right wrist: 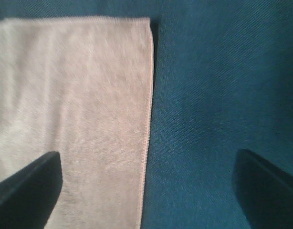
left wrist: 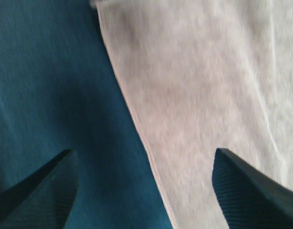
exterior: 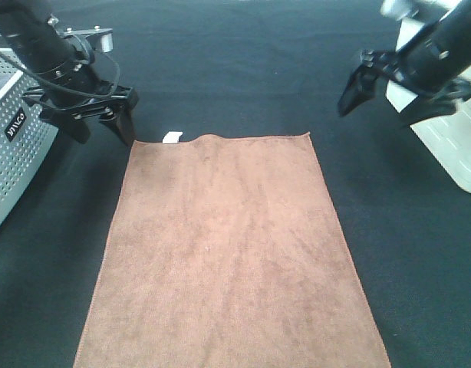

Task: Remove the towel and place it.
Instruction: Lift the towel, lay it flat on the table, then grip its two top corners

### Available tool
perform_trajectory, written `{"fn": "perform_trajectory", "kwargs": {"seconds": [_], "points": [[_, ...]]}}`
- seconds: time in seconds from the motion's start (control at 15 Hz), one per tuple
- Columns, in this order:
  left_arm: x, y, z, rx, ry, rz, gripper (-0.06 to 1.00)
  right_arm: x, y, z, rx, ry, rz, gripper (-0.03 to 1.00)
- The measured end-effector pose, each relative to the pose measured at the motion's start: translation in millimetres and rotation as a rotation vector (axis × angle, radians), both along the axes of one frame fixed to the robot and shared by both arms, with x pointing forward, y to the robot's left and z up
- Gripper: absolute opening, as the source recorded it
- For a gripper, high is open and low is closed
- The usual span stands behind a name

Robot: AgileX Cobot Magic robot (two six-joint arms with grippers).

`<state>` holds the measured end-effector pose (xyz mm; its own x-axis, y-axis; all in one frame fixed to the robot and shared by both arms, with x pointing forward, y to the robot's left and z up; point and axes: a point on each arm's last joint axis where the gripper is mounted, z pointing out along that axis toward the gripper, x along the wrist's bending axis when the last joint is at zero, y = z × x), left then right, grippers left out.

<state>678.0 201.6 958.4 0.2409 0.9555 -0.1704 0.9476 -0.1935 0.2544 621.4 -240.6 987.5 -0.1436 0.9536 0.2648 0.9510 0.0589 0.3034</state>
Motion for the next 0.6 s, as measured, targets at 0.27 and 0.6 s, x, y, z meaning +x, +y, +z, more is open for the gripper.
{"fn": "perform_trajectory", "kwargs": {"seconds": [0.27,0.6], "points": [[23,2,-20,-0.004,0.000,0.016,0.73,44,6,-45,0.001,0.071,0.081,0.87],[43,13,-50,-0.060,0.034,0.080,0.73,84,18,-73,0.084,0.055,0.065,0.86]]}}
